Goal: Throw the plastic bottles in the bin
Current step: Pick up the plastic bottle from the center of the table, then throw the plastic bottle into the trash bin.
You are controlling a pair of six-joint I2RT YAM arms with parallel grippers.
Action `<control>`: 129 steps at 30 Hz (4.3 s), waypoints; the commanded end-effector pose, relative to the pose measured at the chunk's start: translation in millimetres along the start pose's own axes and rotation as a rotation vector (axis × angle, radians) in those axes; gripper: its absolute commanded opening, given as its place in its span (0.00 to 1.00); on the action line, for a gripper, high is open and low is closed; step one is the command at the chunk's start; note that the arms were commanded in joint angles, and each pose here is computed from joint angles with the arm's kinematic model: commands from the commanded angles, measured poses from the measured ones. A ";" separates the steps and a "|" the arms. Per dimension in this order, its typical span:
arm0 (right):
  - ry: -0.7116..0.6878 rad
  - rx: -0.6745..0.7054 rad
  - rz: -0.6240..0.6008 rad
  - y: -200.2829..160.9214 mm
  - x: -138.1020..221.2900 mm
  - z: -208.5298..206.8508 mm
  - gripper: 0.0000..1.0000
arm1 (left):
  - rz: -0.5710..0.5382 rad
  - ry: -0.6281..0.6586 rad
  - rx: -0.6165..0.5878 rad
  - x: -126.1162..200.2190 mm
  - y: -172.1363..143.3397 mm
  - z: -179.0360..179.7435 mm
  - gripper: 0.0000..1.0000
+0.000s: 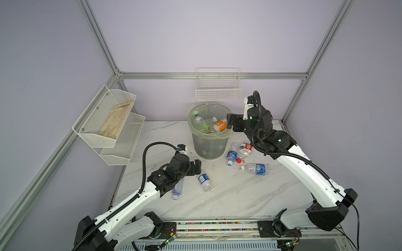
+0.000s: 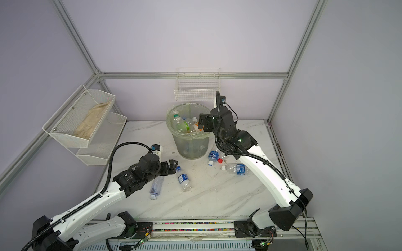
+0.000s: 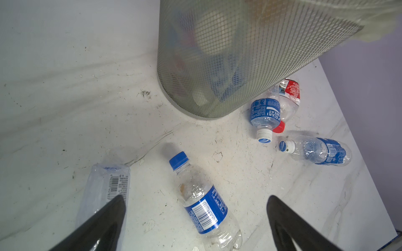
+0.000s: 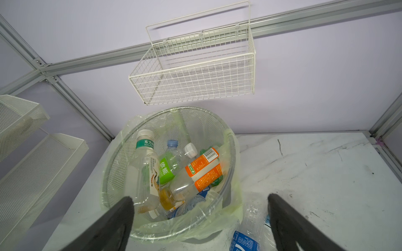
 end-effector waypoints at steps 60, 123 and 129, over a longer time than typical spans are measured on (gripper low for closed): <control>-0.081 -0.077 0.085 -30.6 7.1 -72.2 0.97 | 0.275 0.043 -0.055 -96.7 -58.8 -41.9 0.44; -0.075 -0.080 0.072 -30.7 37.2 -83.3 0.97 | -0.487 -0.106 -0.331 3.3 323.2 -113.0 1.00; -0.070 -0.077 0.095 -37.2 29.6 -82.2 0.97 | -0.695 -0.145 -0.296 73.4 328.2 -107.8 1.00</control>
Point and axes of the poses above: each gripper's point midway between its finger pads, its own x axis back along the fingers, its own z axis along the line the jaws close on, y = z × x, the point moved 3 cm from there along x, back along the fingers, and after that the axes turned 10 degrees about -x, right-handed, at the moved point
